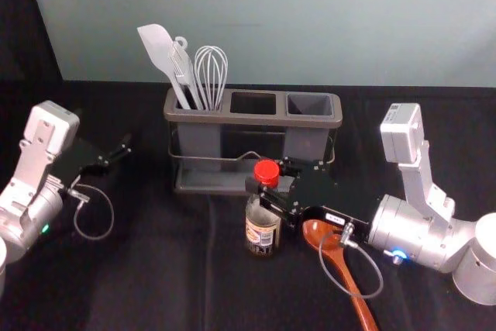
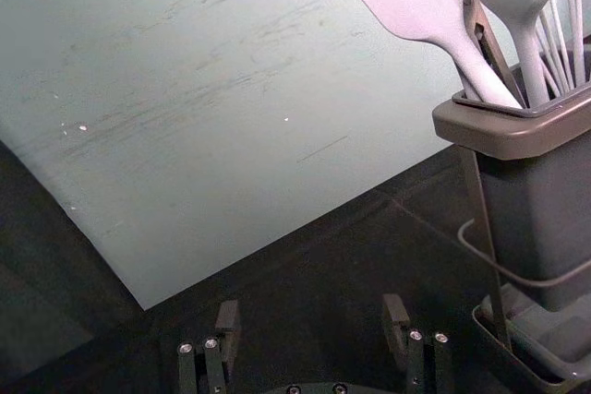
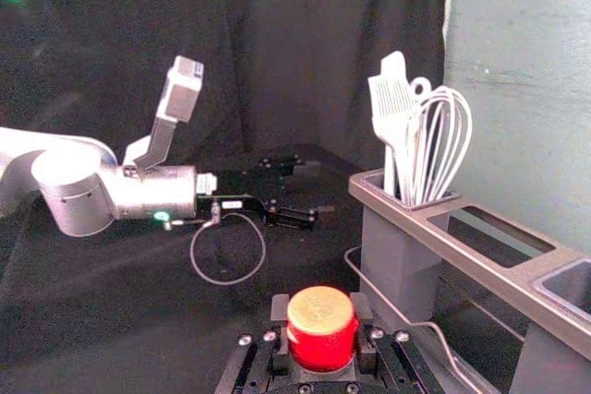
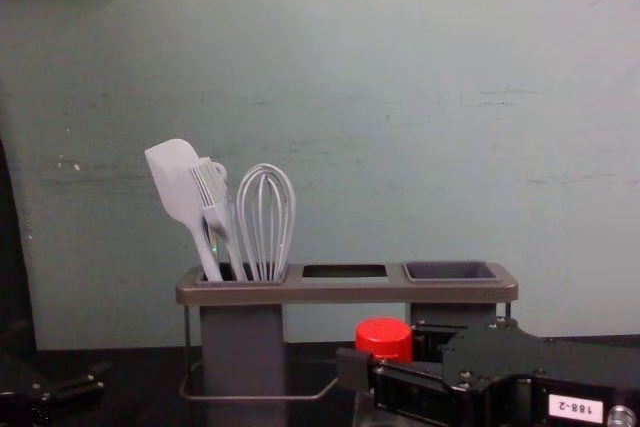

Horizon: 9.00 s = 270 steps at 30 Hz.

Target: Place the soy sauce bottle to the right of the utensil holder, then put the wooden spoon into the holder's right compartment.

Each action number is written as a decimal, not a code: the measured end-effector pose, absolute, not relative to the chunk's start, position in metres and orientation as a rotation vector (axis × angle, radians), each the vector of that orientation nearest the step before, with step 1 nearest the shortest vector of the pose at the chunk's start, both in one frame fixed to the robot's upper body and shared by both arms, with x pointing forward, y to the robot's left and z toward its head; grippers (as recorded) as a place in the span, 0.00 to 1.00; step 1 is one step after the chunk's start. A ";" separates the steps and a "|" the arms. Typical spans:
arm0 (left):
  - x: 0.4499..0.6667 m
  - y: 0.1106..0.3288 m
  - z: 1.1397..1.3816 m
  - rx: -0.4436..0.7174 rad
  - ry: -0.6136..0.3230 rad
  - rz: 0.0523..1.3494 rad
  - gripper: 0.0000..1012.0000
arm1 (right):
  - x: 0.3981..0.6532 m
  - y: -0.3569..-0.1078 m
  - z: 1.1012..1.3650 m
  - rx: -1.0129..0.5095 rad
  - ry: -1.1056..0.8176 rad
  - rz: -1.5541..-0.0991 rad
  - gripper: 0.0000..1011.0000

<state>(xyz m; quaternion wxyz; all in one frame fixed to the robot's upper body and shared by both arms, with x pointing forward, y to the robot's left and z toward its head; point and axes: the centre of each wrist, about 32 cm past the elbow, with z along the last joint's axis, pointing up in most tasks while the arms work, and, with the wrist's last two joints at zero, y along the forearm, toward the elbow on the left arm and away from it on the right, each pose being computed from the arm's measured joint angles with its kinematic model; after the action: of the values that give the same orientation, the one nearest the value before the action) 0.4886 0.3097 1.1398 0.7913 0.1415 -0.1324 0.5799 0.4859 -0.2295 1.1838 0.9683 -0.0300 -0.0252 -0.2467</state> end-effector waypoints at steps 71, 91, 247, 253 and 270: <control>0.489 0.310 1.140 0.304 -0.285 1.248 0.99 | 0.492 -0.325 1.191 -0.004 -0.077 -0.944 0.39; 0.489 0.310 1.140 0.304 -0.285 1.248 0.99 | 0.509 -0.318 1.177 0.003 -0.064 -0.978 0.39; 0.489 0.310 1.140 0.304 -0.285 1.248 0.99 | 0.459 -0.214 1.190 -0.472 0.433 -1.019 0.99; 0.489 0.310 1.140 0.304 -0.285 1.248 0.99 | 0.457 -0.212 1.193 -0.469 0.413 -1.011 0.99; 0.489 0.310 1.140 0.304 -0.285 1.248 0.99 | 0.454 -0.209 1.195 -0.485 0.359 -0.958 0.99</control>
<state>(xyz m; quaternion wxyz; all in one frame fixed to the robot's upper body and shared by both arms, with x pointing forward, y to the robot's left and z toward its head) 0.4886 0.3097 1.1398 0.7913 0.1415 -0.1325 0.5799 0.4541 -0.2095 1.1945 0.8440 -0.2299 0.1700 -0.4538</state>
